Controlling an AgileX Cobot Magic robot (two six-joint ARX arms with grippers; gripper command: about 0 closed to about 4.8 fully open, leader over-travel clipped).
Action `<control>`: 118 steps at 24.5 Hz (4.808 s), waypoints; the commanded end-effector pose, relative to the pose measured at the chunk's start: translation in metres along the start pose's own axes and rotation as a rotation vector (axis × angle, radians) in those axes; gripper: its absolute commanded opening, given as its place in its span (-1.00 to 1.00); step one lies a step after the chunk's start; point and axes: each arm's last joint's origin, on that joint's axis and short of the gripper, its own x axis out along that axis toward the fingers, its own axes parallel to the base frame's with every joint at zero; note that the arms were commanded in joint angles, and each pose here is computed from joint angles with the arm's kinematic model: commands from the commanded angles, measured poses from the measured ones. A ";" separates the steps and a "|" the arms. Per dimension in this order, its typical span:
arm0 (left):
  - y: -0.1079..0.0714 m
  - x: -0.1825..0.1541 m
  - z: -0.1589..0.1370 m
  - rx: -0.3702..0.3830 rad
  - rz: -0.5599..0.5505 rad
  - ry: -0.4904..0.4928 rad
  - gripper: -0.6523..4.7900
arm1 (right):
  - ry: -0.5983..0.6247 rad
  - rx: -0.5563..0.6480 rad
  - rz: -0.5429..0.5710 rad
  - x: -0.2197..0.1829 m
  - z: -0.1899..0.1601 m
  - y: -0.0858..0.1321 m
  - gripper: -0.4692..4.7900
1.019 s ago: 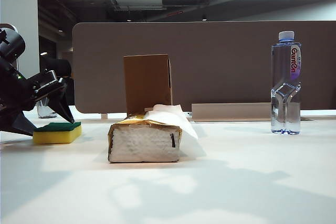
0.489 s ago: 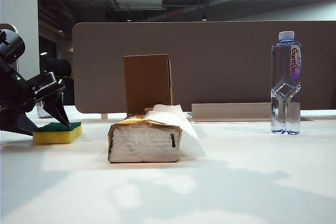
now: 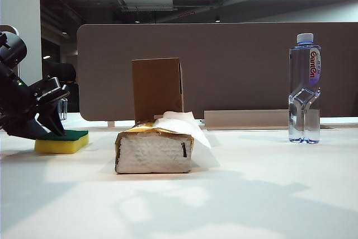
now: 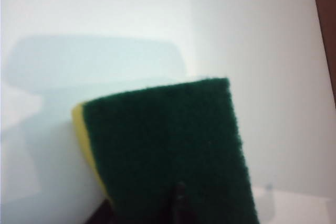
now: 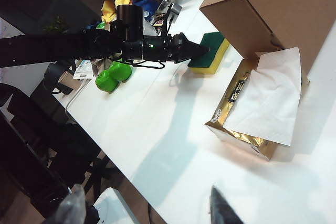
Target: Move the sponge from left to right to wipe the table, avoiding obstacles on the table, and finally reaching the bottle of mineral water.
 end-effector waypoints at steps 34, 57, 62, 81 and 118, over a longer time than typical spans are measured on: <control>0.001 -0.003 -0.020 0.076 0.039 0.198 -0.78 | -0.008 -0.009 0.011 -0.001 0.002 0.002 0.34; -0.022 -0.021 -0.036 0.093 0.033 0.250 -0.78 | -0.021 -0.026 0.017 -0.002 0.006 0.006 0.34; -0.034 -0.018 -0.038 0.111 0.016 0.272 -0.78 | -0.022 -0.028 0.018 -0.002 0.006 0.006 0.34; -0.039 -0.027 -0.066 0.089 -0.009 0.257 -0.78 | -0.025 -0.030 0.015 -0.002 0.006 0.006 0.34; -0.050 -0.084 -0.177 -0.044 -0.058 0.219 -0.78 | -0.033 -0.051 0.036 -0.007 0.005 0.012 0.34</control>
